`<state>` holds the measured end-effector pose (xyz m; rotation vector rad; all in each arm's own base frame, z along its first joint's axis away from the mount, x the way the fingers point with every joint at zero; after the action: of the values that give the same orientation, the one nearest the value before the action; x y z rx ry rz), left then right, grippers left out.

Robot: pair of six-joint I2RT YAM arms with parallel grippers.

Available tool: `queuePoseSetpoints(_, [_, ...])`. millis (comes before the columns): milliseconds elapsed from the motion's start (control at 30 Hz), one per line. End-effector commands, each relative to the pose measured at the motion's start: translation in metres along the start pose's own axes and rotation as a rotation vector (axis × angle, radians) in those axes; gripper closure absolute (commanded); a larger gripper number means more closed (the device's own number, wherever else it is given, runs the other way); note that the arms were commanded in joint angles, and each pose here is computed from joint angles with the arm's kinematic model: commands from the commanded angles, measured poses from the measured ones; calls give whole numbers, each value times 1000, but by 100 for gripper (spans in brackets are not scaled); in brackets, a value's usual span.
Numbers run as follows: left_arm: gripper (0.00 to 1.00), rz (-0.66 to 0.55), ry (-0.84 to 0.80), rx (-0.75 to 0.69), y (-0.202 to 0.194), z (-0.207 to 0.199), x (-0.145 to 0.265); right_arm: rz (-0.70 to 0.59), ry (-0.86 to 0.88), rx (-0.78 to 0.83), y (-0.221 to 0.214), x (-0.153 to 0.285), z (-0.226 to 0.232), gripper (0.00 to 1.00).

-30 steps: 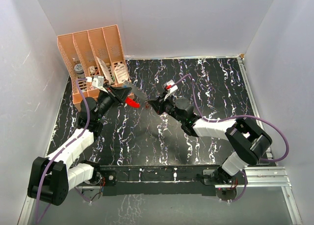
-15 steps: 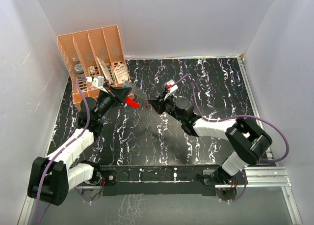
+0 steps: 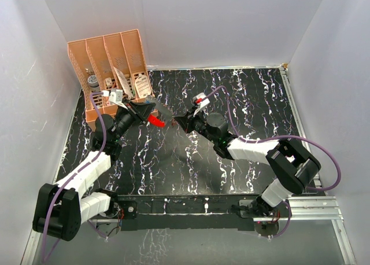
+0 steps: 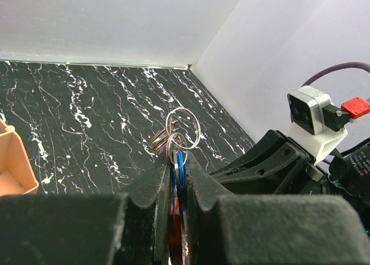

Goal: Put the keys on the keyring

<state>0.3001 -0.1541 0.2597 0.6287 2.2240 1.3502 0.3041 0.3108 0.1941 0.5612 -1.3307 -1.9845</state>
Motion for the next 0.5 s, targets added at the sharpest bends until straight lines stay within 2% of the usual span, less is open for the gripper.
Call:
queuePoseSetpoints(0, [100,-72,-58,-41,26,-13,-4,-116,39,19,41,-4,14,100])
queuePoseSetpoints(467, [100,-73,-101,-66,26,-20,0,-119,22,28,44,-2,7,100])
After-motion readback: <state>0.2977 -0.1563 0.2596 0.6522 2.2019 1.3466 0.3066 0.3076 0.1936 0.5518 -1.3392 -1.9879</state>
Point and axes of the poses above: each gripper's point midway between its finger pads, its own x axis back along the fingers, its own z axis along the line the jaws close on, y = z × x, the point moved 4 cm from there along x, back along the fingers, and after that the axes turned 6 degrees about -x, right-handed, at the moved point
